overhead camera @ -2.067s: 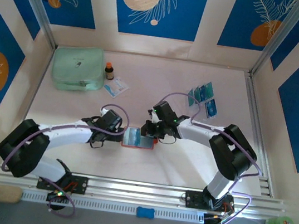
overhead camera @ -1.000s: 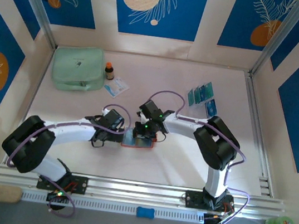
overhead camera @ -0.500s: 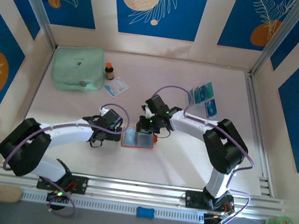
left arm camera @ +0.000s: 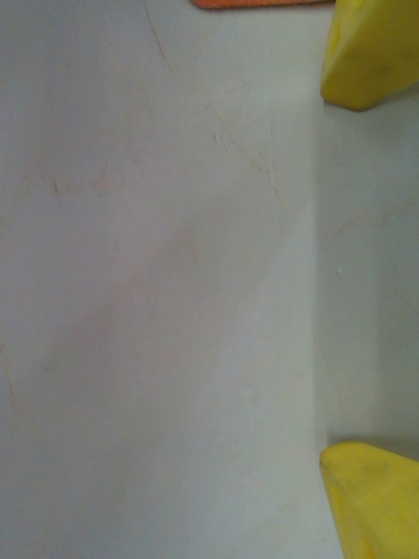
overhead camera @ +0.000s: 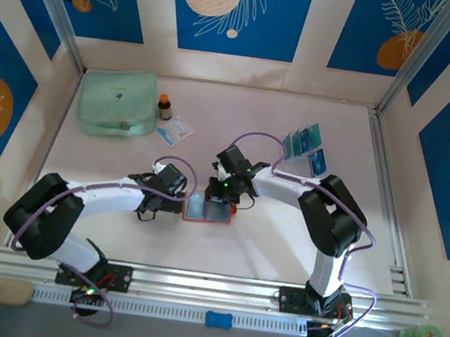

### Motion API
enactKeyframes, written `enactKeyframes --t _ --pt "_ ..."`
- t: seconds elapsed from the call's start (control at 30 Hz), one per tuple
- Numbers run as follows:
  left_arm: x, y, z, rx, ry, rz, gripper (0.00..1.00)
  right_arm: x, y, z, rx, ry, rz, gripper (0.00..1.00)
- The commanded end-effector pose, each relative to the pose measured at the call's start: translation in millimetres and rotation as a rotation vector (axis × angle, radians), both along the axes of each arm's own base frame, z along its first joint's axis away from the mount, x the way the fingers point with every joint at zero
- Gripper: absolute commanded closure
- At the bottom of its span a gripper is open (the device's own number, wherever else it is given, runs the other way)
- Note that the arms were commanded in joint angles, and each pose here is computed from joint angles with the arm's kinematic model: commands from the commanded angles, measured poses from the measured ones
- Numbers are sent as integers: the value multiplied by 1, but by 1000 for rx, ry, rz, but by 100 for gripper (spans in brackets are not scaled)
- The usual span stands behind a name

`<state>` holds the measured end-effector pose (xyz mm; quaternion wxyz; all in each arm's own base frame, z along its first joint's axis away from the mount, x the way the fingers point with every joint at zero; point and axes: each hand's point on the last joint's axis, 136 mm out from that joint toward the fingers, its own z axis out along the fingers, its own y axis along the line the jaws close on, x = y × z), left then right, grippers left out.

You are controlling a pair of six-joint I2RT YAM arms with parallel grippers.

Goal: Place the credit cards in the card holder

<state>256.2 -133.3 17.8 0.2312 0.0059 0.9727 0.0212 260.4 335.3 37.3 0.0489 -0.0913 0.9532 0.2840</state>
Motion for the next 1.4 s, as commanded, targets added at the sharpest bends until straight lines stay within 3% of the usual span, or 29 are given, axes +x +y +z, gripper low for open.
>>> enactKeyframes --t 0.0,0.6,1.0,1.23,1.37 --pt "4 -1 -6 3 8 -9 0 -7 4 -9 -1 29 8 99" --pt "5 -2 -6 0 7 -12 0 -10 17 2 27 28 27 99" --pt "12 6 37 -11 -108 4 0 11 -29 47 84 -96 -71 98" --pt "19 -21 74 -199 -215 -49 0 14 -60 44 103 -105 -120 98" --pt "19 -40 81 -309 -216 -62 0 14 -69 41 103 -98 -137 98"
